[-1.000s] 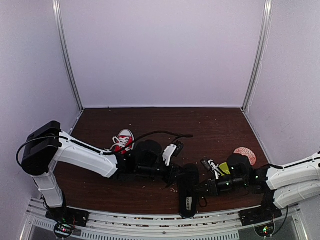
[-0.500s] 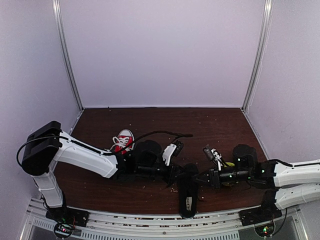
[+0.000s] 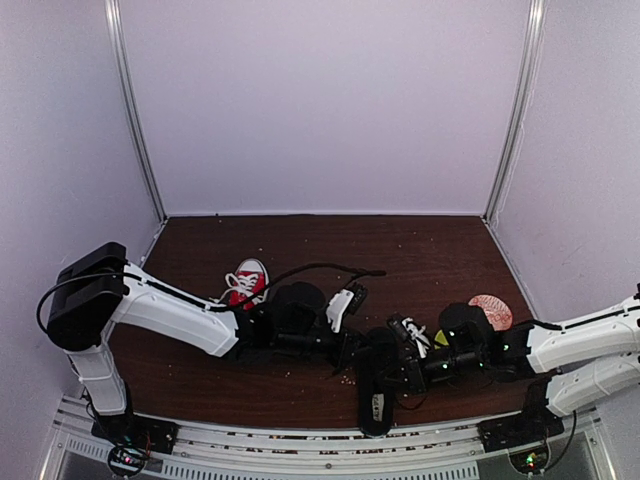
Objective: Tie the shoes
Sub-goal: Cross the shoelace with the shoelace.
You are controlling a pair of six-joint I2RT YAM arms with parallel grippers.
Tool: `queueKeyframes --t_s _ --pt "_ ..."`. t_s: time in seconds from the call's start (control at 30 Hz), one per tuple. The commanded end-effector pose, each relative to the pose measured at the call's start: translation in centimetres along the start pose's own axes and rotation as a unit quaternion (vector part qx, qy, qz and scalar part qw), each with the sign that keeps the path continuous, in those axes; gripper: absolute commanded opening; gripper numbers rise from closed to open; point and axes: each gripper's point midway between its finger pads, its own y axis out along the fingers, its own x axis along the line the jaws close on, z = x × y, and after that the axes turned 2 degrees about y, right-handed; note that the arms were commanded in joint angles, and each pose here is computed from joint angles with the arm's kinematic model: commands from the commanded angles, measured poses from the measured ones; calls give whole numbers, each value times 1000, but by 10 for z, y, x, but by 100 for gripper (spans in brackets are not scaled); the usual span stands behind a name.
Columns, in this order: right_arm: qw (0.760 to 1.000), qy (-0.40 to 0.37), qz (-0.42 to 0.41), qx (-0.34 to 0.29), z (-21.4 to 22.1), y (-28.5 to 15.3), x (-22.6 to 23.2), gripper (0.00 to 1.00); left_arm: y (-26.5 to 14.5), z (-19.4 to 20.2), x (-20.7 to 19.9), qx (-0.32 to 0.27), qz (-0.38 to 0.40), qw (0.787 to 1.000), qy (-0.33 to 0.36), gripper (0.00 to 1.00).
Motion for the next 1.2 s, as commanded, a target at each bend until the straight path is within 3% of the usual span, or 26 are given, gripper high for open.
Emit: queueKeyframes --t_s 0.0,0.07,0.17,0.3,0.43,0.63,1.17 --pt "1000 -7 7 -20 -14 0 4 0 1 -13 -8 -19 13 1000 -6 19" --pt "1000 -7 9 -20 -13 0 3 0 -1 -9 -4 -14 10 1000 -17 36" --pt "1000 -8 7 -21 -13 -1 3 0 -5 -2 -3 0 13 1000 -27 54" --pt "1000 -11 7 -23 -14 -1 3 0 -6 9 -3 29 18 999 -39 65" --pt "1000 -11 3 -25 -14 0 5 0 -5 17 6 45 8 998 -52 65" --pt "1000 -14 -7 -27 -16 -2 9 0 -6 22 17 41 23 995 -91 54" --pt "999 -22 -15 -20 -15 0 14 0 13 9 -11 51 100 987 -111 55"
